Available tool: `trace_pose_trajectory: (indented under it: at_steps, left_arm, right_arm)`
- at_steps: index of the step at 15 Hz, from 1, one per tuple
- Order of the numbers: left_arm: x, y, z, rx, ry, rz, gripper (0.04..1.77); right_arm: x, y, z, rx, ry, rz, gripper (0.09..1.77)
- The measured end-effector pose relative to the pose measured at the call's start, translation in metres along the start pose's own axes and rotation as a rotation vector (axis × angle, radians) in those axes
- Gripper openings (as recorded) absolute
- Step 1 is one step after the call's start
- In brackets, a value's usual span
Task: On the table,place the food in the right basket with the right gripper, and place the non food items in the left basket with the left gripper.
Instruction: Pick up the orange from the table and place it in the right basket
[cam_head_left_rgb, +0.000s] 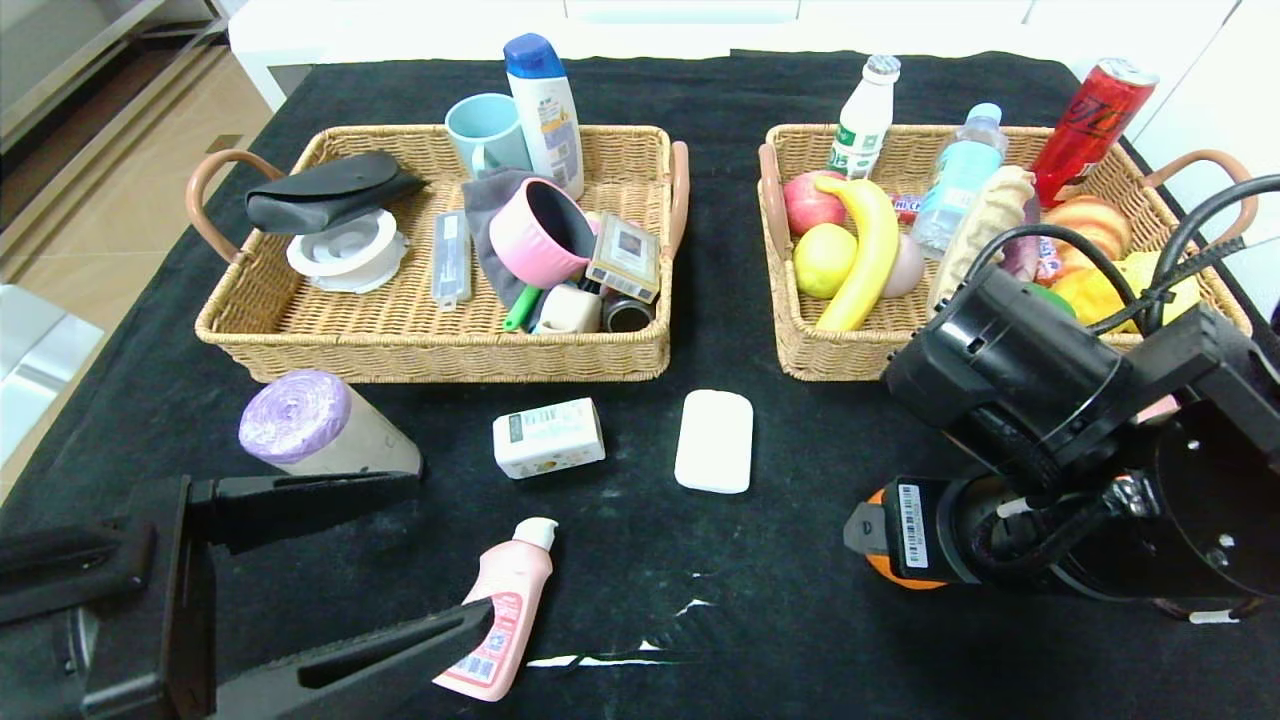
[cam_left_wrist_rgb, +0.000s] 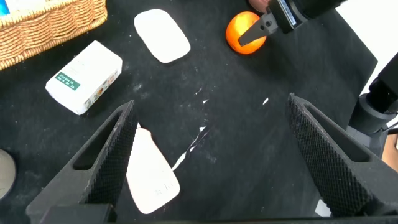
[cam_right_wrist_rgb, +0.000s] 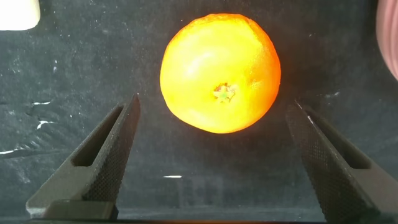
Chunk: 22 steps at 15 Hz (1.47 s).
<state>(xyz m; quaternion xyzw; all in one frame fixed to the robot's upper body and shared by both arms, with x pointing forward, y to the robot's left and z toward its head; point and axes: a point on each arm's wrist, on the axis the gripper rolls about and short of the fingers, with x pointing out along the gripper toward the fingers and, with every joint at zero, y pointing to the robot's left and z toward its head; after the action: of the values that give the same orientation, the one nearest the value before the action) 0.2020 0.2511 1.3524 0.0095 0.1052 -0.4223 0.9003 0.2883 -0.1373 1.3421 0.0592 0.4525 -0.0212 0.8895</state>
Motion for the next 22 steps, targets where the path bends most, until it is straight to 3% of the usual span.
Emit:
trace_pose_trajectory:
  at_steps: [22]
  left_arm:
    - [-0.004,-0.001,-0.001,0.017,-0.007,0.001,1.72]
  right_arm:
    - [0.026,0.006,0.002,0.041,0.03,-0.06,1.71]
